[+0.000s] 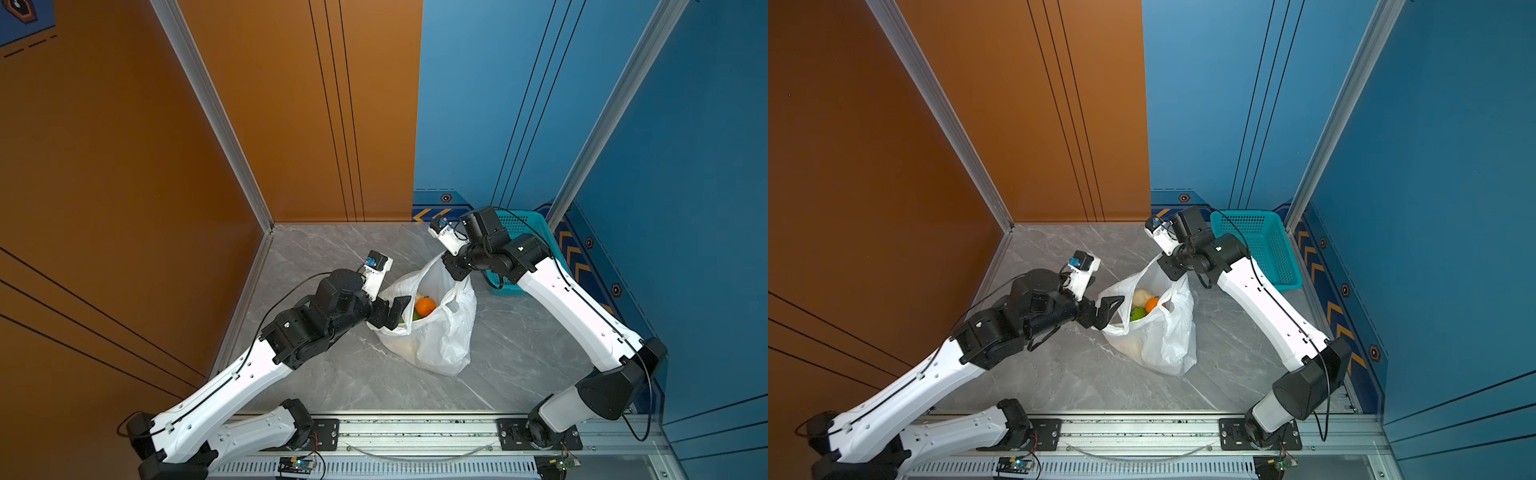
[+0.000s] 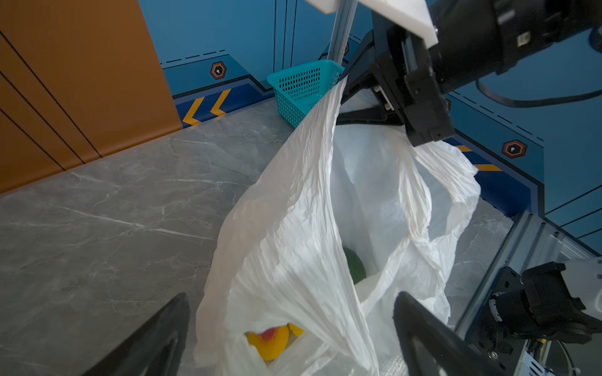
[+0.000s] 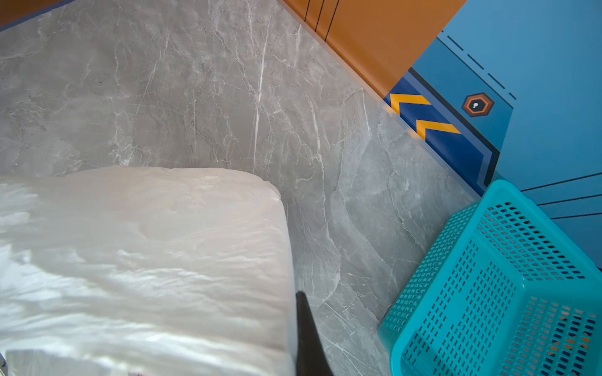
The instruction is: Untie the knot of the plastic bag and take out the fruit
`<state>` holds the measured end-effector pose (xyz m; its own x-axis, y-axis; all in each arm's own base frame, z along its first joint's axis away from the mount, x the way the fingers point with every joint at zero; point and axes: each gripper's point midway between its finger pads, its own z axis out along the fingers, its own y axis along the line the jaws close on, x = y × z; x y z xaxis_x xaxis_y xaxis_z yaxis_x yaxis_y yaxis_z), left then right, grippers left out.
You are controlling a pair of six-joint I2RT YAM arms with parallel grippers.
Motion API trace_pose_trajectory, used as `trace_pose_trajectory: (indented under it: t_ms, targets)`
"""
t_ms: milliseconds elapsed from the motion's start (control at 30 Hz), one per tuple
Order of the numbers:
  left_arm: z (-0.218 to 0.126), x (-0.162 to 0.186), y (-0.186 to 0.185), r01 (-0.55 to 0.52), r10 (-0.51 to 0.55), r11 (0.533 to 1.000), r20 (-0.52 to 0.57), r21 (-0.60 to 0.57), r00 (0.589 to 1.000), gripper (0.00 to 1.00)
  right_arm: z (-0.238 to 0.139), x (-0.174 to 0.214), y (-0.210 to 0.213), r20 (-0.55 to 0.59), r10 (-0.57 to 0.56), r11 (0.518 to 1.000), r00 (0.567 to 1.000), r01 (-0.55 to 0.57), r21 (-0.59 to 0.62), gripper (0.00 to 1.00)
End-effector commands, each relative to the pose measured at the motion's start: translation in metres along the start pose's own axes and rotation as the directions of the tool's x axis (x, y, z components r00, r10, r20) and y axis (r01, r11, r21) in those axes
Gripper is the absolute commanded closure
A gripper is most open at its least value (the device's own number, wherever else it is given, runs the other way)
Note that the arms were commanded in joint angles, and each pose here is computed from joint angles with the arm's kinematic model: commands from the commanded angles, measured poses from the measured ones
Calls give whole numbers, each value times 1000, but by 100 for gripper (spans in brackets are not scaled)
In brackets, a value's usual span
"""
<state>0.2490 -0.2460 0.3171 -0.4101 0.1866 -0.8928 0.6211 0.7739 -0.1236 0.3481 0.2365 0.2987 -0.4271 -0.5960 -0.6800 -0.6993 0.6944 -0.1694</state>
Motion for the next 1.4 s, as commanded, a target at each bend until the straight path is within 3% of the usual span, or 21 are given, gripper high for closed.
trace_pose_trajectory:
  t_ms: [0, 167, 367, 467, 567, 667, 1000, 1033, 1200, 1233, 1367]
  targets:
    - [23, -5, -11, -59, 60, 996, -6, 73, 998, 2, -3, -9, 10, 40, -1, 1000, 999, 2, -28, 100]
    - [49, 12, -1, -103, 107, 993, -66, 64, 992, 2, -9, -15, 15, 68, -4, 999, 998, 7, -44, 100]
    - [68, 14, 35, -83, 83, 996, -32, -16, 996, 2, -15, -20, 16, 95, -10, 999, 995, 15, -53, 100]
    - [83, 25, 43, -99, 96, 995, -86, -33, 992, 2, -17, -22, 13, 107, -2, 999, 994, 7, -50, 100]
    - [89, 39, 68, -94, 73, 984, -142, -152, 987, 0, -21, -21, 9, 114, 8, 999, 994, -3, -45, 100]
    - [83, 46, 93, -53, 16, 967, -149, -248, 989, 12, -22, -19, 6, 112, 12, 999, 994, -8, -41, 100]
    - [50, 51, 144, 96, -135, 903, -63, -419, 989, 96, -14, -17, 4, 99, 17, 999, 995, -13, -43, 100]
    - [49, 51, 143, 103, -142, 903, -63, -418, 988, 100, -12, -17, 4, 96, 19, 999, 995, -15, -44, 100]
    - [45, 51, 120, 166, -199, 922, -61, -351, 978, 100, 0, -12, 4, 62, 37, 998, 997, -34, -48, 100]
    - [43, 50, 115, 174, -207, 924, -62, -341, 976, 100, 2, -10, 4, 53, 39, 998, 998, -36, -49, 95]
    - [29, 44, 102, 233, -279, 906, -84, -353, 957, 100, -4, -7, 6, 18, 81, 993, 997, -79, -91, 48]
